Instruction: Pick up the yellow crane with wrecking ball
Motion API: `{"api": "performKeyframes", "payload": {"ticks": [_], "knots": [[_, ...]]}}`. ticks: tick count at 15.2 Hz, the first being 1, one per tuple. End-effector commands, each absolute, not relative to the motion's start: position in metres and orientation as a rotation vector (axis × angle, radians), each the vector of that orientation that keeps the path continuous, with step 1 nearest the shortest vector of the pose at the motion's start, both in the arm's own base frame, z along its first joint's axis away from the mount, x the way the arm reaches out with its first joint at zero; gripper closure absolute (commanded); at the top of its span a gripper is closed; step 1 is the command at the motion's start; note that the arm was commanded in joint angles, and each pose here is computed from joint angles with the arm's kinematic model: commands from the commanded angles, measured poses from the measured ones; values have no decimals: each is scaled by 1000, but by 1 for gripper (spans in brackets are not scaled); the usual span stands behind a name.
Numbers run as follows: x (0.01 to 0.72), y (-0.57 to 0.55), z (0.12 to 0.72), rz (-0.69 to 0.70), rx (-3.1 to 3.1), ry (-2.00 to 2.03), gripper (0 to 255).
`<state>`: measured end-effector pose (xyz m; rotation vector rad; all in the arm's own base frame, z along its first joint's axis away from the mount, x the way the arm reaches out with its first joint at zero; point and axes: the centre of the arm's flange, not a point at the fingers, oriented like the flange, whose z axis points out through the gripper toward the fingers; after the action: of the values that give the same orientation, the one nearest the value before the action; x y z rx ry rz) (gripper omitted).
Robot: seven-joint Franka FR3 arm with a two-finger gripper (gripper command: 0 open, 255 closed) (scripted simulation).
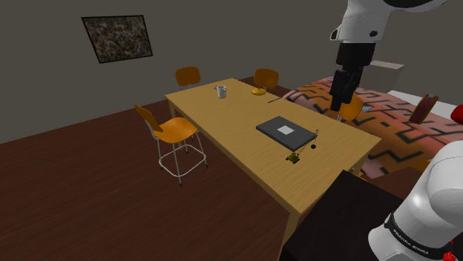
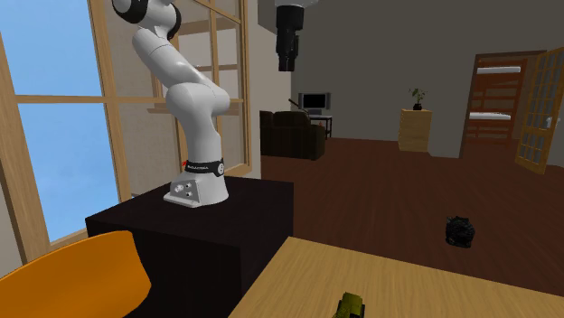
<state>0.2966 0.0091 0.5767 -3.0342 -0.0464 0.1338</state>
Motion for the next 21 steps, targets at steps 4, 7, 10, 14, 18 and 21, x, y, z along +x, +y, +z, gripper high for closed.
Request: {"api": "performKeyframes", "payload": {"ticks": [4, 7, 10, 14, 18, 21], "knots": [[311, -8, 545, 124, -3037, -33, 0], [326, -26, 513, 114, -3039, -19, 0], [340, -44, 482, 104, -3041, -6, 0], [359, -68, 440, 90, -3044, 12, 0], [379, -92, 399, 77, -3046, 30, 0], [393, -111, 368, 67, -3048, 44, 0]]}}
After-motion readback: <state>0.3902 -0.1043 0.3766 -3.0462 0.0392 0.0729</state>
